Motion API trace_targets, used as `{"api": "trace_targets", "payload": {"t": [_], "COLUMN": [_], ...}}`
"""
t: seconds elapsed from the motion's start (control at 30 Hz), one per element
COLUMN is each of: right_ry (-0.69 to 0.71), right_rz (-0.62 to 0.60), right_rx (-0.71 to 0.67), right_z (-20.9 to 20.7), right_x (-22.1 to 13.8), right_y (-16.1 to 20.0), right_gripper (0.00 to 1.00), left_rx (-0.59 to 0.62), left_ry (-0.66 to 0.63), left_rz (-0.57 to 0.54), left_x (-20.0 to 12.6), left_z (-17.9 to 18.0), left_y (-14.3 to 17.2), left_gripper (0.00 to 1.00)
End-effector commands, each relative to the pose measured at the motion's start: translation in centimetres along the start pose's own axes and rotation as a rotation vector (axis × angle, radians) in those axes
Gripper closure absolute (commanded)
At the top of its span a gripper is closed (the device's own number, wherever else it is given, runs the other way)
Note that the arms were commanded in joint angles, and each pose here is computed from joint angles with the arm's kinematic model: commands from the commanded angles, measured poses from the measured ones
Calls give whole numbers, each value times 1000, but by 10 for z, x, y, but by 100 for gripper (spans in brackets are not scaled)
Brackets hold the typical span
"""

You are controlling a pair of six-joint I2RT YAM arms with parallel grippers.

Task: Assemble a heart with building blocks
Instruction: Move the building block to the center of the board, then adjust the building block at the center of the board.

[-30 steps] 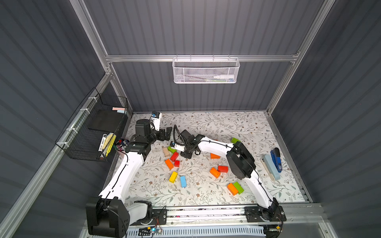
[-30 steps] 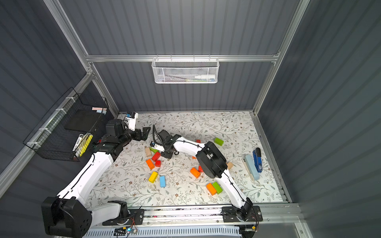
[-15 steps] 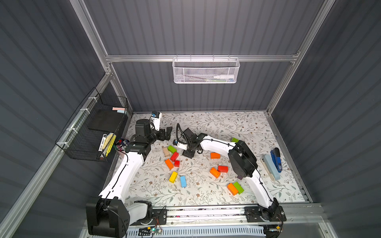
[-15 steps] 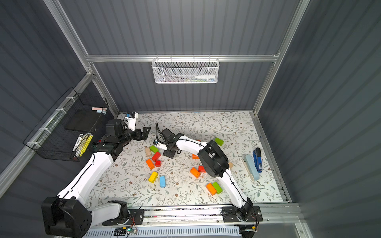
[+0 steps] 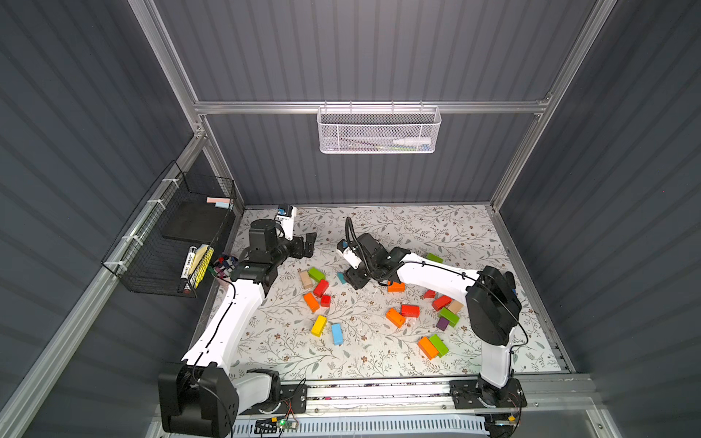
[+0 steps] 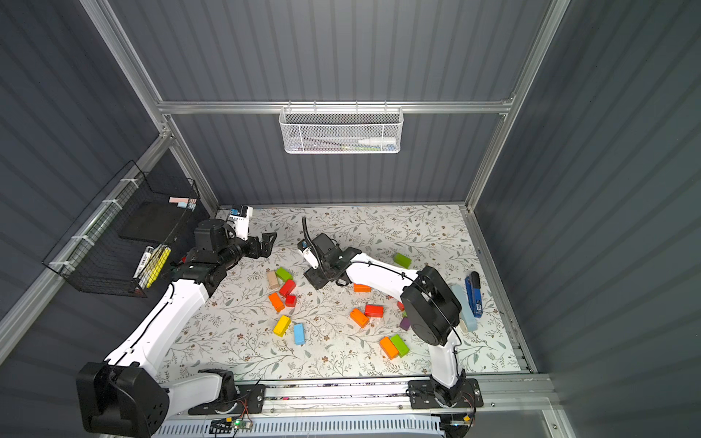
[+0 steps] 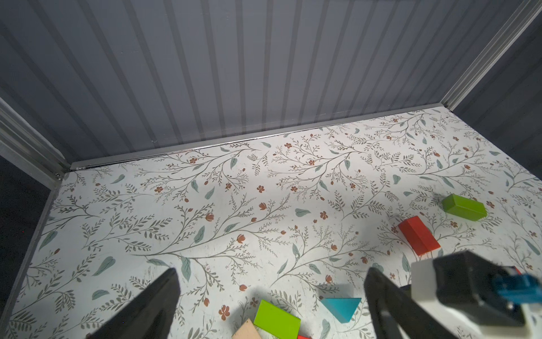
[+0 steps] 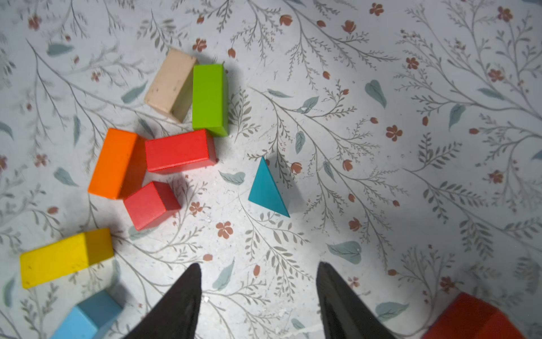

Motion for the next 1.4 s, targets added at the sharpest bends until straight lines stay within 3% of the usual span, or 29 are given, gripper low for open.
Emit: {"api": "trace_targets", "payload": {"t": [0.0, 0.2, 0.7, 1.37], "right_ry": [-25, 78, 73, 35], "right_rz": [-24, -49, -10, -31], "right_rx": [340, 509, 588, 597], "right_z": [2, -19, -25, -33], "right_x": [13, 23, 62, 76], "right_y": [8, 21, 38, 27], "right_gripper": [44, 62, 85, 86], "left_rx": [-10, -16, -22, -30], "left_ry": [-16, -18, -20, -23], "left_rz": [-41, -49, -34, -23], "left_x": [-8, -12, -9, -6], "left_z": [1, 1, 2, 3], "left_y": [-9, -10, -8, -6], "left_gripper": [1, 1, 1, 1]}}
Point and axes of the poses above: each gripper's point midway between its finger pads, its own x axis out along the fingers, its own z axis along the line the jaws close on, y = z × x, the point moved 1 cm from there along -x, back along the fingers, and after that the axes turned 4 degrees about x, right-handed, at the moved point
